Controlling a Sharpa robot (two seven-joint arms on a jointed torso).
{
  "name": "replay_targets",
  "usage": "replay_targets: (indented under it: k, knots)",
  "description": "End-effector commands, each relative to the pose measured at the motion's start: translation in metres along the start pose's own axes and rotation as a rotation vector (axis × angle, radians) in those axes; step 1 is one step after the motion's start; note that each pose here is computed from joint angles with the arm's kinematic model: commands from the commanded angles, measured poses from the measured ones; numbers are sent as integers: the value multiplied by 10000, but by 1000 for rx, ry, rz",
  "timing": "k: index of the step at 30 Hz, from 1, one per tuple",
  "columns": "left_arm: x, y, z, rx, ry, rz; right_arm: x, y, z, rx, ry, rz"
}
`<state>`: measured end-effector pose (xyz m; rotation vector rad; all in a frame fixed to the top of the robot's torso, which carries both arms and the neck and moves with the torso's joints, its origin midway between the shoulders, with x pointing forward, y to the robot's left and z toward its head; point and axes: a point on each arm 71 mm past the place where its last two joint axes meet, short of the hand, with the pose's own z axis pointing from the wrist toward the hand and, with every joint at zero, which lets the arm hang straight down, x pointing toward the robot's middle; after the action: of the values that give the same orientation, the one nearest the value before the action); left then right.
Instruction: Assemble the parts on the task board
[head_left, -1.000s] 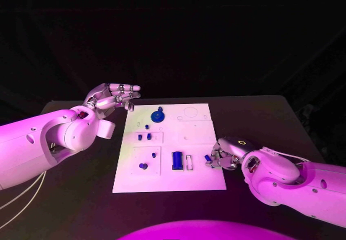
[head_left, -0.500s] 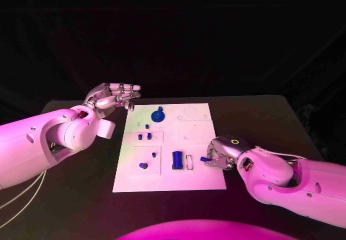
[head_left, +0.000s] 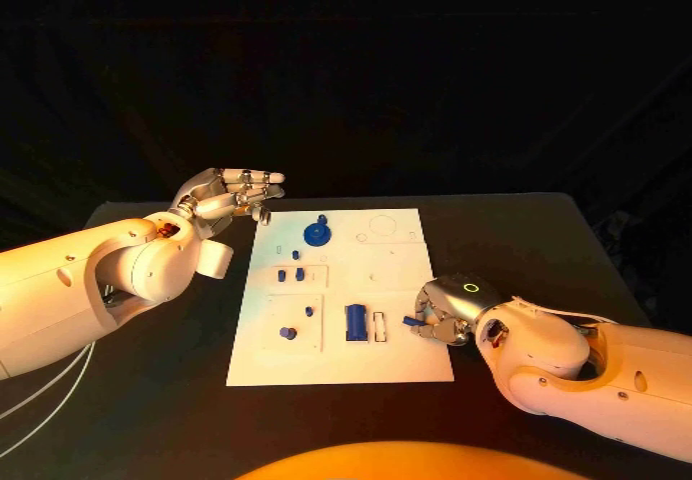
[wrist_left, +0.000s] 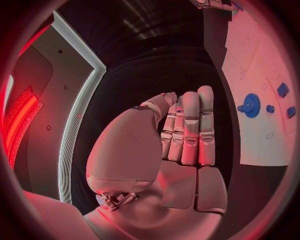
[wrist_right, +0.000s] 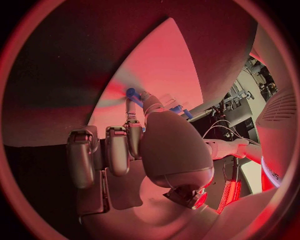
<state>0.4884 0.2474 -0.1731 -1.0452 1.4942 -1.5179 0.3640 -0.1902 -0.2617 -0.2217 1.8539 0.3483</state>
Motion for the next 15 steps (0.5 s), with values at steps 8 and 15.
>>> replay_targets:
  k: [8, 15]
  knots:
    - [39, -1, 9, 0, 29, -9, -118, 47, -26, 70, -15, 292]
    - [43, -2, 4, -1, 32, -10, -105, 128, 17, 86, 41, 387]
